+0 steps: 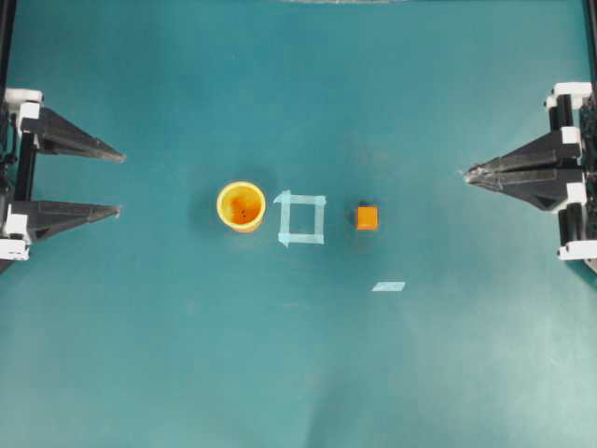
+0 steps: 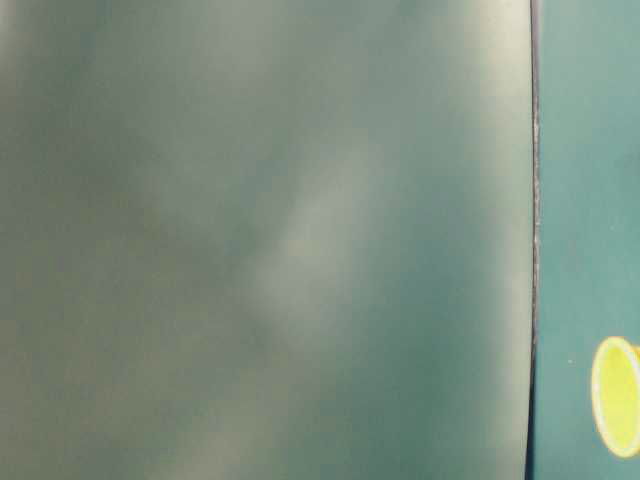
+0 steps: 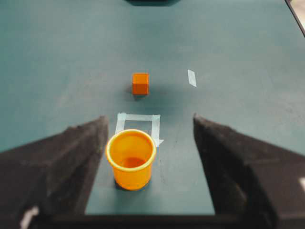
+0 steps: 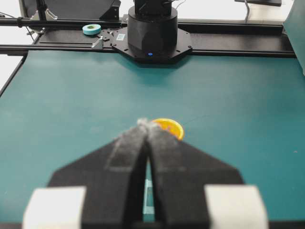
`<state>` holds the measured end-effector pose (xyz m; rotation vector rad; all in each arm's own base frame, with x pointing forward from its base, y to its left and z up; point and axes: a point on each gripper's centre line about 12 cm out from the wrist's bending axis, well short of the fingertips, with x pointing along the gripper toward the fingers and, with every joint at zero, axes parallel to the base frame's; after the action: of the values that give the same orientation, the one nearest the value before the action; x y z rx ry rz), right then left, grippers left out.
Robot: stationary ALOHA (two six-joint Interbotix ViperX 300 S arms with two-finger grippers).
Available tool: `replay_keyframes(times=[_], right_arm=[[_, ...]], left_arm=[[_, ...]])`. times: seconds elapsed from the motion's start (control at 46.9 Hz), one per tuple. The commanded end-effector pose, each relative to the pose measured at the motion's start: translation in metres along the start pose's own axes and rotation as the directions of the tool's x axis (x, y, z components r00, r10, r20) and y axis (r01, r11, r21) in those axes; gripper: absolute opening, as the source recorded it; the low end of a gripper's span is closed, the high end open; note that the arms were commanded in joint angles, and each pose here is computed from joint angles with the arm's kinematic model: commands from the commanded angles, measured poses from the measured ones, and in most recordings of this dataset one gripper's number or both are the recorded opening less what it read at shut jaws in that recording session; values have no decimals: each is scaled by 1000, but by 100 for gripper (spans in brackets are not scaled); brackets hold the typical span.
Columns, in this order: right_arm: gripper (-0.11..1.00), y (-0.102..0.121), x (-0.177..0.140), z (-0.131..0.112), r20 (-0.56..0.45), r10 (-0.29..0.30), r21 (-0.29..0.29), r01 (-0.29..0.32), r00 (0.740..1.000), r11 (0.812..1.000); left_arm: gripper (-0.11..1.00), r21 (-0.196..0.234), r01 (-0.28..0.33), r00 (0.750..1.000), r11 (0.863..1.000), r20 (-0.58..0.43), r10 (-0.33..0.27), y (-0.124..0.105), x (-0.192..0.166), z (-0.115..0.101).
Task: Move the cup forward with left arm.
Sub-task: 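Open the left gripper while holding position beside the orange cup, then move the open left gripper rightward toward the orange cup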
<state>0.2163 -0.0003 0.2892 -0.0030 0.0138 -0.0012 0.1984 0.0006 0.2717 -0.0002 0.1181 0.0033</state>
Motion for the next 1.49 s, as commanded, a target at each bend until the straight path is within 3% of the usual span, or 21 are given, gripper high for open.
replay_keyframes(times=[0.0, 0.149, 0.277, 0.49, 0.81, 1.066, 1.257, 1.471], right_arm=[[0, -1, 2, 13, 35, -4, 3, 3, 999, 1000], [0, -1, 2, 14, 35, -4, 5, 4, 999, 1000], [0, 0, 2, 17, 46, -2, 5, 2, 999, 1000], [0, 0, 0, 19, 54, -2, 6, 2, 999, 1000], [0, 0, -1, 23, 66, -2, 6, 2, 998, 1000], [0, -1, -4, 28, 75, -4, 6, 4, 997, 1000], [0, -1, -5, 30, 63, -4, 6, 4, 998, 1000], [0, 0, -8, 33, 58, -2, 5, 2, 998, 1000]], left_arm=[[70, -1, -12, 1000, 1000, -11, 12, 2, 4, 0], [68, 8, -24, 992, 1000, -125, 25, 5, 15, -20], [68, 9, -24, 963, 1000, -270, 25, 6, 30, -45], [68, 19, -18, 930, 1000, -367, 24, 7, 57, -68], [68, 21, -15, 933, 1000, -359, 21, 7, 80, -95], [73, 26, -24, 901, 999, -433, 33, 11, 89, -117], [82, 22, -61, 895, 998, -442, 64, 23, 103, -118], [81, 20, -75, 889, 997, -451, 76, 29, 121, -120]])
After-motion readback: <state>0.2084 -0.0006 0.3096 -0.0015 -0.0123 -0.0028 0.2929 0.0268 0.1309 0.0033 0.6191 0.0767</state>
